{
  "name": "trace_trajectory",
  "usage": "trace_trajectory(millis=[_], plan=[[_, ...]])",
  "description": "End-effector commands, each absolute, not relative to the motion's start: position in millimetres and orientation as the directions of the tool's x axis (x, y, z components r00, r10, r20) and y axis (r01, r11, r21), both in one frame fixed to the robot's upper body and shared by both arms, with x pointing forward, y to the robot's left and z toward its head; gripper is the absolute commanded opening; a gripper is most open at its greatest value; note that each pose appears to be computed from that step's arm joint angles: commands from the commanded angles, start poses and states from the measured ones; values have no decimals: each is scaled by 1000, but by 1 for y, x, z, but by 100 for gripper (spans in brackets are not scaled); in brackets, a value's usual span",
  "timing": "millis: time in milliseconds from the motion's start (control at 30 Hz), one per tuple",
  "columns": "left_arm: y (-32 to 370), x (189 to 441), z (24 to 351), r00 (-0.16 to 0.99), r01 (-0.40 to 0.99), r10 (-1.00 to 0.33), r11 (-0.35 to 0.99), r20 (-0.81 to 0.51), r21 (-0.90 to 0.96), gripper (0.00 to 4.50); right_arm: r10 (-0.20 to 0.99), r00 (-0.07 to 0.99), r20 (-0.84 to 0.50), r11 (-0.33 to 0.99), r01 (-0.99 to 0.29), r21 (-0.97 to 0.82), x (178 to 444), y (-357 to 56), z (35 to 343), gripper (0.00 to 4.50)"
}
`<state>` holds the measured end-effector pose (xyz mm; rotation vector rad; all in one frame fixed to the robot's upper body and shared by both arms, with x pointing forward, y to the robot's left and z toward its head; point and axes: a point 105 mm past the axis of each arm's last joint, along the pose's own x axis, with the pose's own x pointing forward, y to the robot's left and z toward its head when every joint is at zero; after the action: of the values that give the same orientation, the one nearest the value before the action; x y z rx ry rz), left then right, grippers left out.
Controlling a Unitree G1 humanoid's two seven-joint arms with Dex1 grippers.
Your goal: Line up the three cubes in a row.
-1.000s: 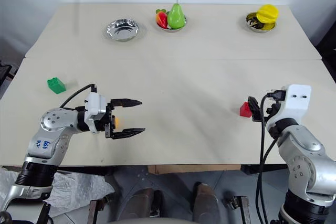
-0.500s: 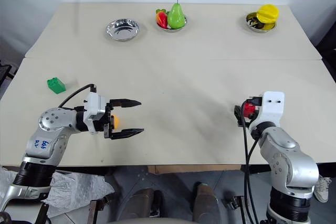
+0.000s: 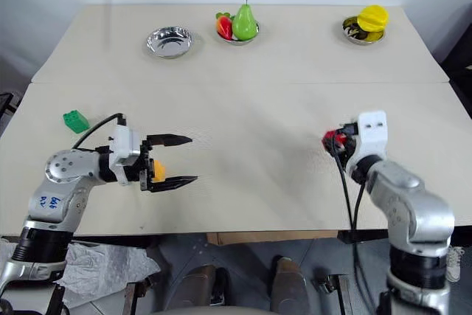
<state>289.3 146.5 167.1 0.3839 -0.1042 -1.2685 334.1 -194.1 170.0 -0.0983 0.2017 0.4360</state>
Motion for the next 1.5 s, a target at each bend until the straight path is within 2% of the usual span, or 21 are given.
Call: trace_trajectory(millis=[33, 67, 100, 267, 400, 500, 633, 833, 933, 1067, 1167, 1200, 1400, 1500], plan=[[151, 286, 179, 312, 895, -944, 255, -105, 366, 450, 791, 598, -131, 576, -799, -171, 329, -144, 192, 149], [152, 286, 179, 317, 894, -942, 260, -105, 366, 450, 847, 502, -174, 468, -860, -202, 332, -138, 189, 149], [153, 285, 179, 320, 893, -941, 262, -107, 365, 450, 864, 449, -228, 401, -887, -228, 337, -137, 184, 149], [158, 281, 177, 337, 889, -934, 276, -116, 366, 450, 896, 274, -350, 166, -936, -310, 370, -129, 169, 149], [161, 276, 177, 371, 876, -923, 310, -105, 368, 450, 876, 145, -460, -2, -953, -303, 373, -126, 150, 149], [163, 270, 175, 391, 871, -915, 330, -104, 364, 450, 866, 83, -493, -49, -967, -249, 373, -126, 144, 149], [167, 268, 176, 414, 861, -905, 353, -101, 366, 450, 868, 66, -493, -75, -962, -261, 375, -124, 146, 149], [175, 269, 183, 452, 833, -889, 392, -72, 389, 450, 890, 67, -452, -80, -951, -299, 375, -124, 159, 339], [199, 269, 197, 550, 763, -835, 516, 29, 390, 450, 929, 108, -353, -42, -919, -392, 376, -130, 185, 444], [253, 264, 200, 747, 574, -652, 731, 128, 369, 450, 975, 119, -187, 27, -902, -430, 368, -140, 208, 448], [314, 241, 190, 907, 298, -362, 912, 214, 282, 450, 982, 155, 104, 187, -826, -532, 349, -150, 227, 448], [329, 232, 184, 934, 213, -275, 941, 229, 262, 450, 975, 179, 129, 220, -820, -528, 344, -154, 223, 448], [387, 181, 133, 981, -114, 93, 986, 171, 118, 450, 964, 227, 135, 258, -922, -290, 306, -167, 184, 448], [403, 165, 122, 963, -226, 211, 971, 169, 73, 450, 969, 241, 46, 242, -909, -339, 288, -178, 158, 448]])
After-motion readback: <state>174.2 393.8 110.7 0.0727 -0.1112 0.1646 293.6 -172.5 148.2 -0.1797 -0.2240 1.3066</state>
